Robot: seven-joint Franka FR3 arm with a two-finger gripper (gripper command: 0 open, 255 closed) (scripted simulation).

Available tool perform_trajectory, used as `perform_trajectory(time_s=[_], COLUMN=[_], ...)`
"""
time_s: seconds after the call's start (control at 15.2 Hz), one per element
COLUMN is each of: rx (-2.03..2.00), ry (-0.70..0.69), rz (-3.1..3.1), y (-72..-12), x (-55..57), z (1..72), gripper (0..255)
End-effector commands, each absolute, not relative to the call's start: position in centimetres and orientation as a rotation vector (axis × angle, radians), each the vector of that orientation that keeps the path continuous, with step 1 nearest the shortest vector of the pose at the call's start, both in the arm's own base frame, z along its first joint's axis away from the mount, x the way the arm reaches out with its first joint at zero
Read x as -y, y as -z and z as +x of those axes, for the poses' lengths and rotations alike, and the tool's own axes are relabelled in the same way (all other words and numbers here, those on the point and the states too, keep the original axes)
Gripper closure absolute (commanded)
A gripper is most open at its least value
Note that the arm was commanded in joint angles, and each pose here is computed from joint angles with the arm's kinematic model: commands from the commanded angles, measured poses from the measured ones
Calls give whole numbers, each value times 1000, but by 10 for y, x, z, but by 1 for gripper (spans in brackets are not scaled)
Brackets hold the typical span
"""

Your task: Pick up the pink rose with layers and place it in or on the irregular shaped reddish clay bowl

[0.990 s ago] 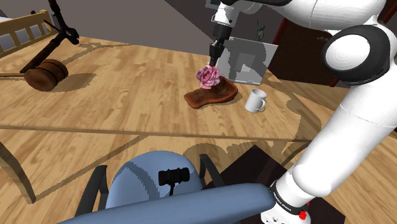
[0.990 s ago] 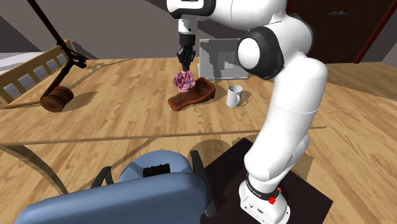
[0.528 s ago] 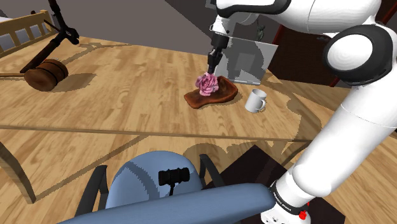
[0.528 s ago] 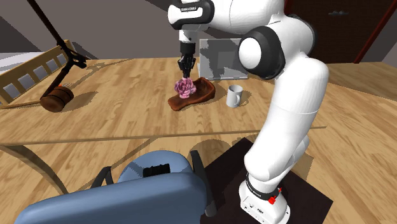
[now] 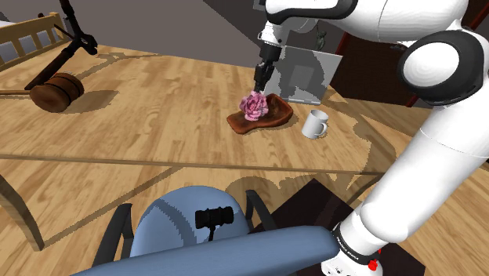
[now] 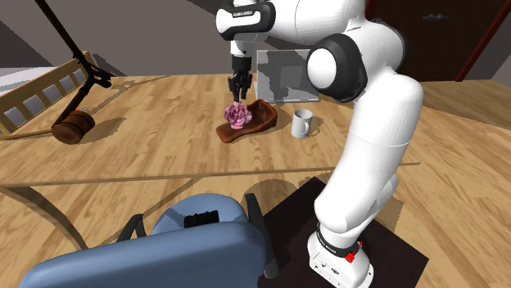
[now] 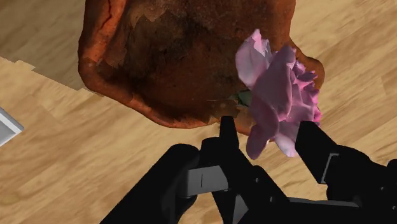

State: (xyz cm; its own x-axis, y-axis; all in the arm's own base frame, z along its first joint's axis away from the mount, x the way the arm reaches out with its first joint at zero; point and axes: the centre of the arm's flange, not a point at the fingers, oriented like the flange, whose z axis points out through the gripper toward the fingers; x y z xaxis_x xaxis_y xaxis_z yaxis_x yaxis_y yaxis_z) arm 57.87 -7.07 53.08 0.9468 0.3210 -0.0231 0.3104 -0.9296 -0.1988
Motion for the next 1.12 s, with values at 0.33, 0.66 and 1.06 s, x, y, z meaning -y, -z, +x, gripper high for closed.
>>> perform_trajectory(time_s=[0.33, 0.66, 1.06], rx=[476, 476, 476], ry=[-82, -82, -82], rz=[-2908, -2908, -2908], y=[-544, -580, -580], x=[73, 80, 80], z=[580, 583, 583], gripper=[0, 0, 0])
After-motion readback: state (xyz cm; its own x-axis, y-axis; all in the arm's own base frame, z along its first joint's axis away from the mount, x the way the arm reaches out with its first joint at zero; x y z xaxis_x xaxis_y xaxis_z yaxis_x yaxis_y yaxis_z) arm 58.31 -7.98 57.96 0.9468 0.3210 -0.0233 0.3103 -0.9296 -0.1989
